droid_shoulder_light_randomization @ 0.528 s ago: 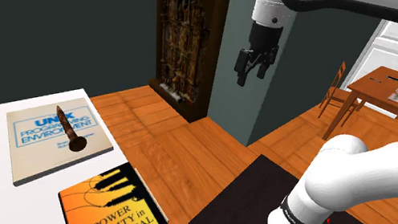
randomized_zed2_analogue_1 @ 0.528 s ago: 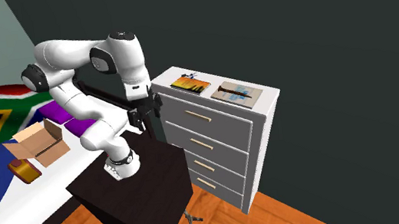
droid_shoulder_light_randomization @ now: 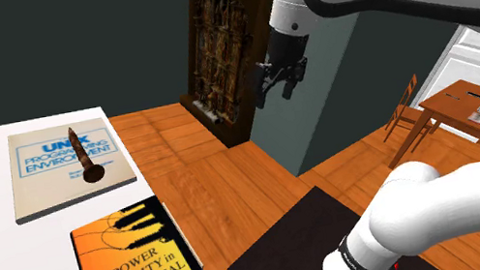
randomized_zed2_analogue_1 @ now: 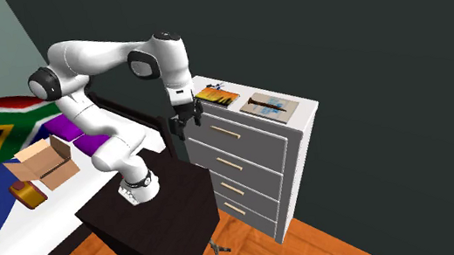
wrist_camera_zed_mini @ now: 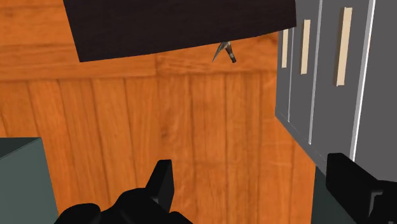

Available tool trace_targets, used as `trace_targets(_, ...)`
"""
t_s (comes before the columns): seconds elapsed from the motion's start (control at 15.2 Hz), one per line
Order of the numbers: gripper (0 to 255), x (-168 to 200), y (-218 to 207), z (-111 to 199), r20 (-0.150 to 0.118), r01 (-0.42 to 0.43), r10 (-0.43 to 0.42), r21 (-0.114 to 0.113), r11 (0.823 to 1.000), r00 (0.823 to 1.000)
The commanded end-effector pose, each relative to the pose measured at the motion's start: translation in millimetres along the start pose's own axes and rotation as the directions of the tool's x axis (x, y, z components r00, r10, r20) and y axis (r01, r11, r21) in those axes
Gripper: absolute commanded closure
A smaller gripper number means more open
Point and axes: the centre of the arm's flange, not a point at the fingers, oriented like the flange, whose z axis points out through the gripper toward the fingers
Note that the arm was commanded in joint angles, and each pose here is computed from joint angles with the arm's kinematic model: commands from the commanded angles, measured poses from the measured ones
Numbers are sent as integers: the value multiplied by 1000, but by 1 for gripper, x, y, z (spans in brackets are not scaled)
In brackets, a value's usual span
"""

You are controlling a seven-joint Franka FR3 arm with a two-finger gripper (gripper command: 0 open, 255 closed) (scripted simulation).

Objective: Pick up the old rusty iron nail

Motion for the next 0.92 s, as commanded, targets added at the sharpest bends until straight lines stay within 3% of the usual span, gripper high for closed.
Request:
trace_targets(0.0,0,10,-23,4,-1,1,-1,4,1000,1000)
trace_targets(0.86,0,70,-180,18,-8,11,-11,25,1000,1000)
